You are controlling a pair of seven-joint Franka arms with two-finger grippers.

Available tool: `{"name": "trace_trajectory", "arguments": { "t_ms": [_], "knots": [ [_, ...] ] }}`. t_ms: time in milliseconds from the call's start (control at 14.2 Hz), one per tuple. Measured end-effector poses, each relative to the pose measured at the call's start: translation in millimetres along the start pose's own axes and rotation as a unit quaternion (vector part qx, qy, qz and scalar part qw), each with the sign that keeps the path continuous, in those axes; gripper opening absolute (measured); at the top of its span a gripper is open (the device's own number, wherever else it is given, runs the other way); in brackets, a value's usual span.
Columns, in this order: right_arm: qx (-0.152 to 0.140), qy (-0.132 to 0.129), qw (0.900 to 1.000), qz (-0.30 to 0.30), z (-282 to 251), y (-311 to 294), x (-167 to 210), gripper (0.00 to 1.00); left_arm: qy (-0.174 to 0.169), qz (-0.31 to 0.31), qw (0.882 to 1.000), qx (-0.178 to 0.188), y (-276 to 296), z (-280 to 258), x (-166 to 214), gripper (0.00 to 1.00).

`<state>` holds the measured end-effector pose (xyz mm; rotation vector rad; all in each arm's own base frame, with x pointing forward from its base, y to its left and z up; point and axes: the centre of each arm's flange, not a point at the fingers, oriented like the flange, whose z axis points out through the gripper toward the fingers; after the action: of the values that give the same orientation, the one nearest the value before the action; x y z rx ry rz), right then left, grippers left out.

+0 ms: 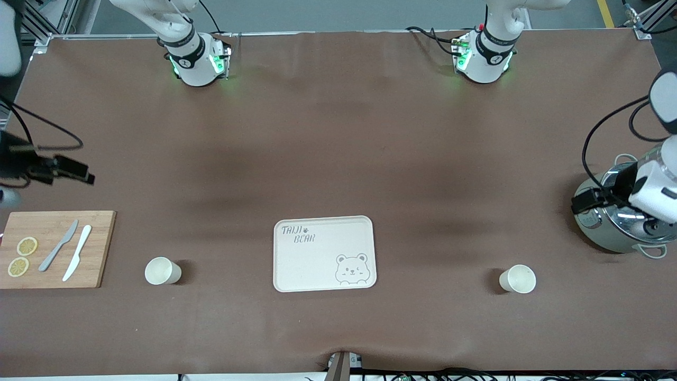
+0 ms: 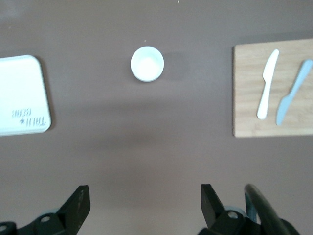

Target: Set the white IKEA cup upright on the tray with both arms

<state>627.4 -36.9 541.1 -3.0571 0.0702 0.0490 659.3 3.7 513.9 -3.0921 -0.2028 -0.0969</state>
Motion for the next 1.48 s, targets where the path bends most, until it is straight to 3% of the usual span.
{"name": "trace_trajectory", "arguments": {
  "t_ms": [353,777,1201,1484],
  "knots": [
    [-0.005,0.024,1.0,0.001,109,18,62,1.0,0.028,-0.001,1.0,0.01,2,71,33,1.0],
    [-0.006,0.02,1.0,0.0,205,29,89,1.0,0.051,0.004,0.999,0.015,11,152,54,1.0],
    [-0.007,0.05,0.999,-0.006,243,21,105,1.0,0.072,-0.007,0.997,-0.001,20,216,63,1.0],
    [-0.008,0.066,0.998,-0.006,257,23,114,1.0,0.067,-0.018,0.998,-0.007,22,244,62,1.0]
  ]
}}
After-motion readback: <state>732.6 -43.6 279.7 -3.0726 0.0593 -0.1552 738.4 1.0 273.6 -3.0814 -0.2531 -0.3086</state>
